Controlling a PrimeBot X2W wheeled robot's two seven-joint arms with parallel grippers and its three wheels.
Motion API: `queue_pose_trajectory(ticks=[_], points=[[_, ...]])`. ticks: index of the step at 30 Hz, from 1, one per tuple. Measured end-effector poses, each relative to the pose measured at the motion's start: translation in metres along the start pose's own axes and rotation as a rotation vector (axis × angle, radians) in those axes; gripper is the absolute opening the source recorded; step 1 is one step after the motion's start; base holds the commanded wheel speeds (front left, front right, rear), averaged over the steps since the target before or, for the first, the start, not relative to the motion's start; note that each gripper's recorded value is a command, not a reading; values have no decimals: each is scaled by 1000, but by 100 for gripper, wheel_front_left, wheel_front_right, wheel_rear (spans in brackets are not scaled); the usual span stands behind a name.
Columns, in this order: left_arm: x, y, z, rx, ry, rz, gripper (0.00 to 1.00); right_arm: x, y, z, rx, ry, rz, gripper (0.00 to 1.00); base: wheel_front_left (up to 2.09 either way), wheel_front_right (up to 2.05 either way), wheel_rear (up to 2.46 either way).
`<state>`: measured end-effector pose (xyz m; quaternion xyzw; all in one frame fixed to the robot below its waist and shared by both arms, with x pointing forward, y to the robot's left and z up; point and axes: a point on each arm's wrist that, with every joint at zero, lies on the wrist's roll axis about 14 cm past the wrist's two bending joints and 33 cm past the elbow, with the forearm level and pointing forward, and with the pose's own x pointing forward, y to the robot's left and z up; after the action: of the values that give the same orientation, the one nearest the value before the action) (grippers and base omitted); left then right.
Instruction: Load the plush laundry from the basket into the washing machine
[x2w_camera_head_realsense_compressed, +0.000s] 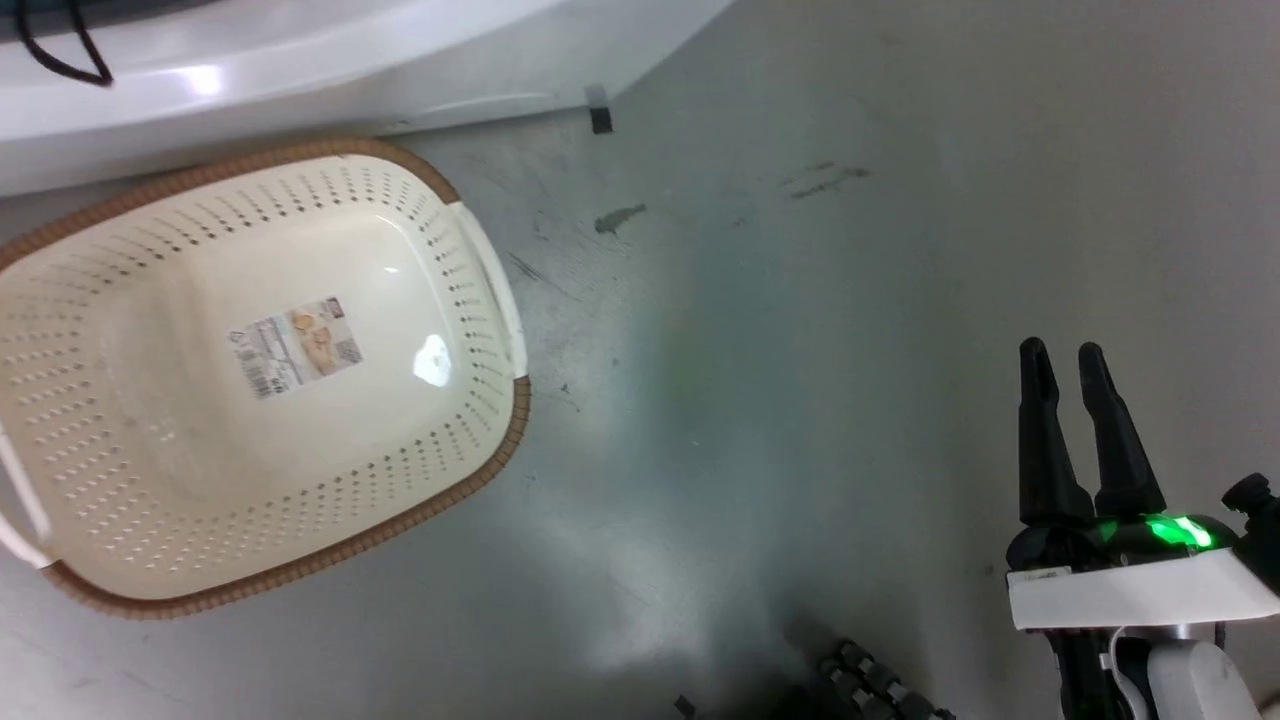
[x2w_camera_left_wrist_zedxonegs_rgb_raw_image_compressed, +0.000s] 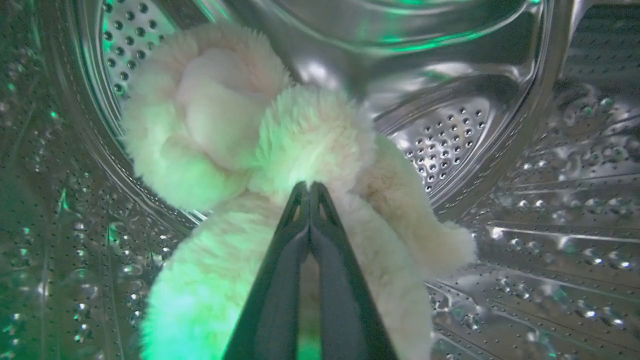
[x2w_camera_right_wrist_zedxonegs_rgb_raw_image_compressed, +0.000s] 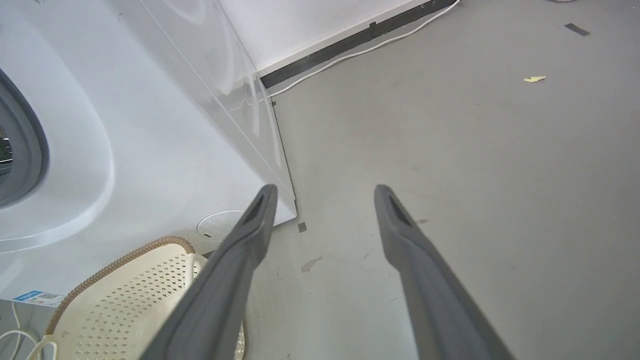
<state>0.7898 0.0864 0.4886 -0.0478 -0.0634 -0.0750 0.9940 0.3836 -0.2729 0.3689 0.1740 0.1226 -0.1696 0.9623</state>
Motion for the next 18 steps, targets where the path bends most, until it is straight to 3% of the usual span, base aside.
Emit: queue_pose_trajectory(ticks=[9, 10, 11, 12, 18], points=[[2, 5, -53, 5, 117, 15, 0, -1, -10, -7, -15, 23, -34, 100, 0, 0, 0], [2, 5, -54, 2, 119, 16, 29, 0, -10, -7, -15, 23, -34, 100, 0, 0, 0], [1, 6, -54, -2, 122, 19, 94, 0, -10, -8, -14, 24, -33, 100, 0, 0, 0], [1, 7, -54, -1, 122, 20, 100, 1, -9, -8, -14, 24, -32, 100, 0, 0, 0], [-2, 8, -48, -18, 126, 26, 100, 6, -4, -9, -12, 20, -13, 100, 0, 0, 0]])
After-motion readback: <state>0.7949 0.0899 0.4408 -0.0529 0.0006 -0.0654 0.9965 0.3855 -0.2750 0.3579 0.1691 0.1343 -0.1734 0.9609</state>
